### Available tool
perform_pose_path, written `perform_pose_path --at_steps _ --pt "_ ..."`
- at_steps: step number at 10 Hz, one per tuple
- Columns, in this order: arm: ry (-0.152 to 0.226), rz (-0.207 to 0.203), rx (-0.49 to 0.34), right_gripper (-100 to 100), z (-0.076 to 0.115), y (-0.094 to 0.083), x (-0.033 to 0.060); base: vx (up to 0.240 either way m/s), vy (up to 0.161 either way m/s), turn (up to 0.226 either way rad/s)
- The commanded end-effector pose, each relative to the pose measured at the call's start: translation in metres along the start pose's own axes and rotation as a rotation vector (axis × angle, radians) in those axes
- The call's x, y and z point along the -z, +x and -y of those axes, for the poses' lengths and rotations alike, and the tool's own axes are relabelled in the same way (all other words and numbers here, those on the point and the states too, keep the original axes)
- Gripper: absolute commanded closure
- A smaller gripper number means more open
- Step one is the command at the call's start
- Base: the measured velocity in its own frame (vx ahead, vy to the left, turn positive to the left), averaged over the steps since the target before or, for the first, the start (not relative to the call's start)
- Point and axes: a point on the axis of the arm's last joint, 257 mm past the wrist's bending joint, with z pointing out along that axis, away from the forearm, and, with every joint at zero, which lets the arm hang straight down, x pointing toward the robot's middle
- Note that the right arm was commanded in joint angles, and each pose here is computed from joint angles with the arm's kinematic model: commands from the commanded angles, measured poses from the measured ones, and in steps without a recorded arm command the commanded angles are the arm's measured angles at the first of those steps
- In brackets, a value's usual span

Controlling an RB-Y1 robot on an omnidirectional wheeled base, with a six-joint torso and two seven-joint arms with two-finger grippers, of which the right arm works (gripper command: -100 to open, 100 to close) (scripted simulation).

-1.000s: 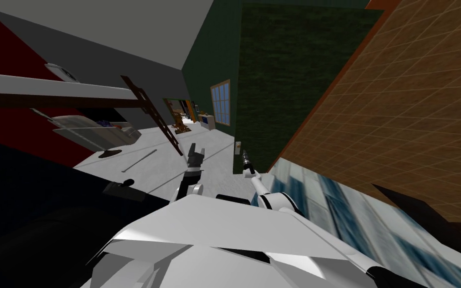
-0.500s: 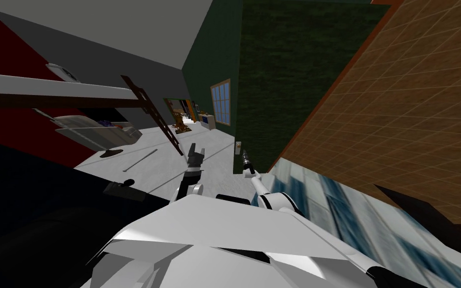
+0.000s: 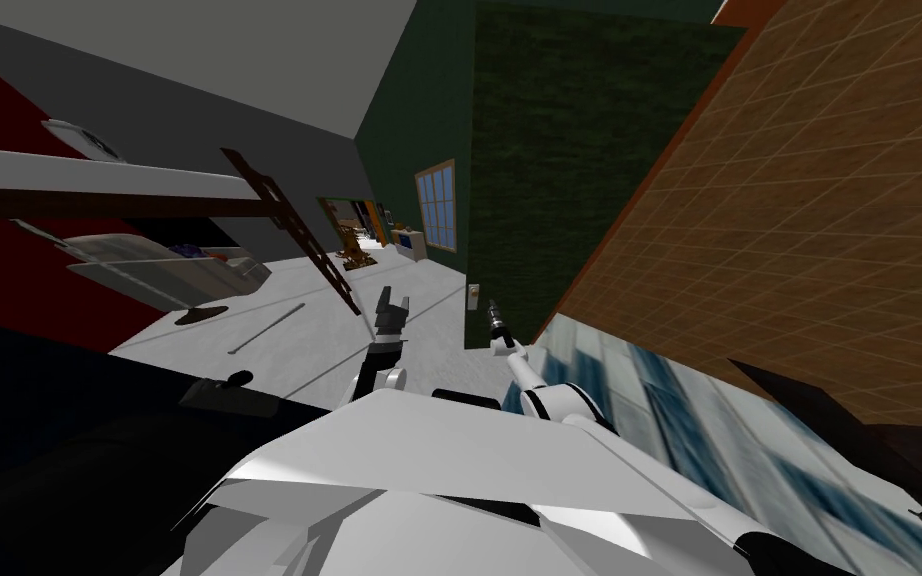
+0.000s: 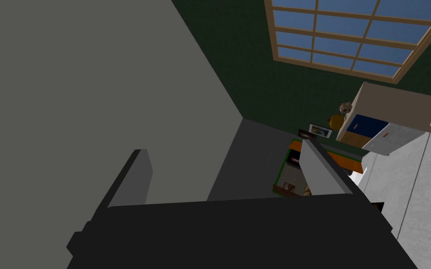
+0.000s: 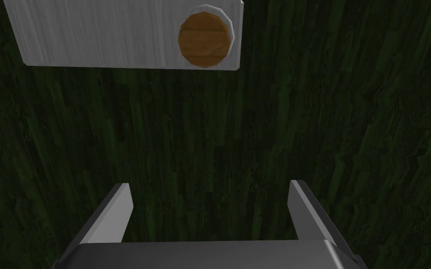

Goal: Push the door open

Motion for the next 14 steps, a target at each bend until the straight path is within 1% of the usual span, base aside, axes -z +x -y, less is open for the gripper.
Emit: perform_pose_path --at_steps 1,2,3,4,6,7,9,11,12,14 --pt "0.001 -0.016 0.012 -100 0.0 0.002 0.001 0.051 0.08 -0.14" --pt "0.0 -0.034 0.003 -100 0.0 0.015 0.0017 0.035 0.107 -0.145" --pt "0.0 -0.055 -0.014 -100 0.0 0.032 0.0026 0.027 0.12 -0.166" --pt "-0.001 -0.074 -0.034 -100 -0.001 0.051 0.0036 0.015 0.054 -0.025" --pt "0.0 -0.071 -0.031 -100 -0.002 0.048 0.0042 0.0 0.0 0.0" --pt "0.001 -0.055 -0.004 -100 0.0 0.028 0.0032 0.095 0.03 0.026" --pt "0.002 -0.042 0.015 -100 0.0 0.013 0.0026 0.189 0.079 0.018" --pt "0.003 -0.039 0.015 -100 0.0 0.012 0.0022 0.158 0.068 0.019" --pt "0.003 -0.04 0.008 -100 0.0 0.016 0.002 0.244 0.082 0.027" --pt "0.003 -0.054 -0.023 -100 -0.001 0.036 0.0022 0.21 0.065 0.022"
